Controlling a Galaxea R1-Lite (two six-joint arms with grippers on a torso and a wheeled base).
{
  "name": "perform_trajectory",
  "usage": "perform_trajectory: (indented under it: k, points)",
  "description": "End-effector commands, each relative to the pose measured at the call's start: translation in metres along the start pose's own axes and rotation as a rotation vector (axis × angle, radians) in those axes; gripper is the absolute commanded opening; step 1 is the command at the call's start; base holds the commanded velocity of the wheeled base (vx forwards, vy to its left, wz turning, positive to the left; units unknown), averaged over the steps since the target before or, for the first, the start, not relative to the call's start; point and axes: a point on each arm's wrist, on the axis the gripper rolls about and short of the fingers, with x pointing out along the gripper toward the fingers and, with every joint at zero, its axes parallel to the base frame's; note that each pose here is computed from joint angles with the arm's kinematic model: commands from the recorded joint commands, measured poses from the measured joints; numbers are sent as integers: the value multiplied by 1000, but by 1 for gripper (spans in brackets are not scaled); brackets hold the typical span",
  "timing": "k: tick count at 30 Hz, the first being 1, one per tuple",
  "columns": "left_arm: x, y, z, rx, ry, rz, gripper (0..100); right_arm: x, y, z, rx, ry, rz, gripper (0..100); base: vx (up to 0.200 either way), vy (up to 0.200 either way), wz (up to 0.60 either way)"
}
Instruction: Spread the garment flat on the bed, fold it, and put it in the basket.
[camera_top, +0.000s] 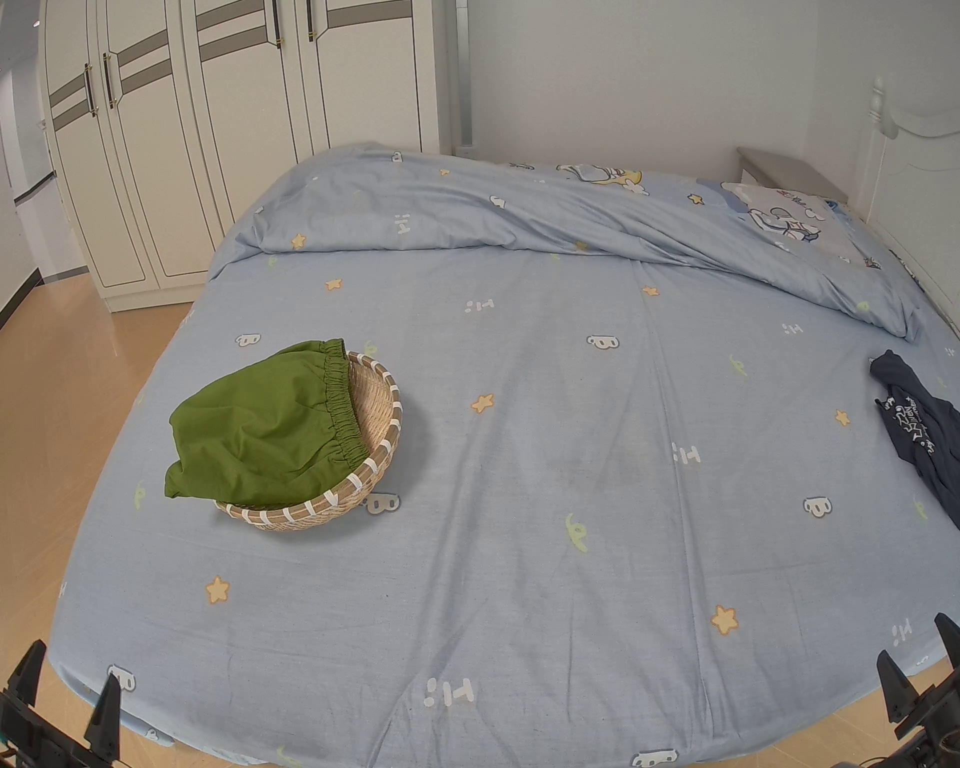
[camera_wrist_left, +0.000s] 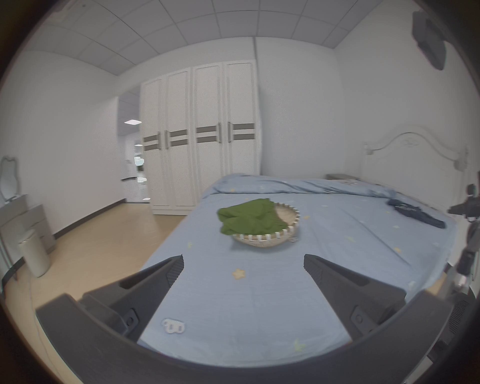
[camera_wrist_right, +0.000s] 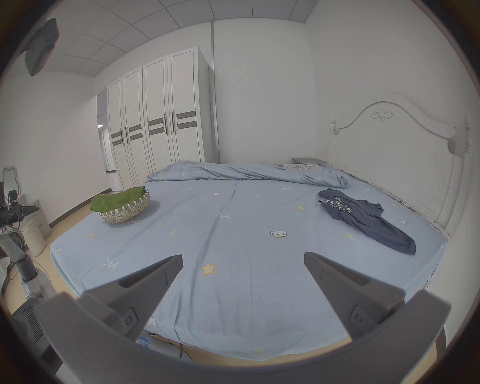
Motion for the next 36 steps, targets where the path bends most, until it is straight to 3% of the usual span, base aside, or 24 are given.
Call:
perform_trajectory:
  k: [1,36]
  points:
    - [-3,-5,-8,1,-3,-53,100,0,0,-2,1,3,2,100,0,0,0]
    - [-5,-5,-9,-10,-25,-66,100,0,0,-2,2,1,2,100,0,0,0]
